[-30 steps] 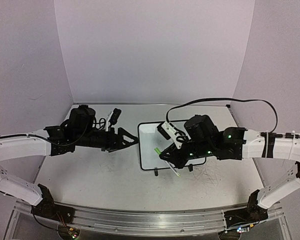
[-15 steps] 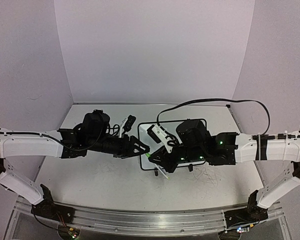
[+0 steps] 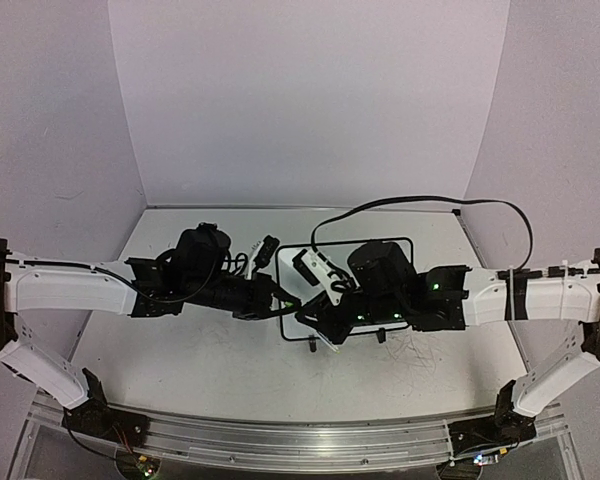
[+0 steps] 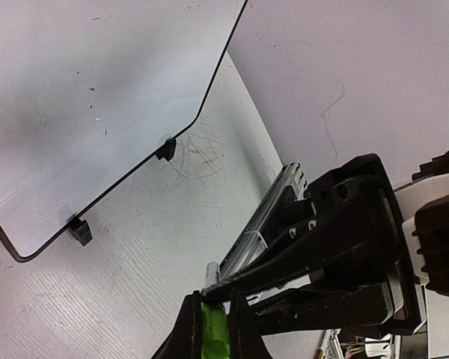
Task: Write a sentence on the whiteboard
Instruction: Pass from the right arm to the left, then open the pen cap from the whiteboard marker, then place the pen cap at the center of the board.
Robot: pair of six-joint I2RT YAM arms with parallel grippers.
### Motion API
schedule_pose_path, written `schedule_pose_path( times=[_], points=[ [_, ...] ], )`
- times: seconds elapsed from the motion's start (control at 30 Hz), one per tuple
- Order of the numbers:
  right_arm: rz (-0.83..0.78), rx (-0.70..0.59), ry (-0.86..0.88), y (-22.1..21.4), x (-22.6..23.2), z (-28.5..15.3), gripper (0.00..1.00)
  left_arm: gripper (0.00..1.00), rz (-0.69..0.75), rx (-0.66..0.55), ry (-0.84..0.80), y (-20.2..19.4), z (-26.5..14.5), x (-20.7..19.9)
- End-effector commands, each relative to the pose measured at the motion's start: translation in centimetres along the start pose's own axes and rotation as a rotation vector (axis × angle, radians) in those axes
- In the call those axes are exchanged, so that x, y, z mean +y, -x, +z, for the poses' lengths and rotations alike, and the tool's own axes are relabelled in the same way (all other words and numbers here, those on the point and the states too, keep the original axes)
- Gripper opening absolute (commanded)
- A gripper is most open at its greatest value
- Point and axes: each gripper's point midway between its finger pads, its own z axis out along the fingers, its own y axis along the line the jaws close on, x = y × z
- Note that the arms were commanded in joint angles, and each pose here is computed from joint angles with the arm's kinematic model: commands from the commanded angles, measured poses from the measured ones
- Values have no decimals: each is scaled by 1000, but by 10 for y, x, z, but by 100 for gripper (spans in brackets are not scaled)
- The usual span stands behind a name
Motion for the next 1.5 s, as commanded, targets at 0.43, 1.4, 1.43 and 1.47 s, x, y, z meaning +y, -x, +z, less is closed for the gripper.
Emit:
schedule_pose_path(
  times=[0.43,1.4,1.43,1.47],
  points=[
    [32,-33,-2,-9,-1,2,5,0,64,-120,-57,29,-18,-33],
    [78,-139,-25,-8,-3,-34,0,0,42,-314,757,71,-138,127],
    [78,-147,-27,-6,-3,-36,0,0,37,-285,787,67,-132,138],
    [78,-155,-29,-5,-3,-38,0,0,30,-257,822,62,-126,151]
  ],
)
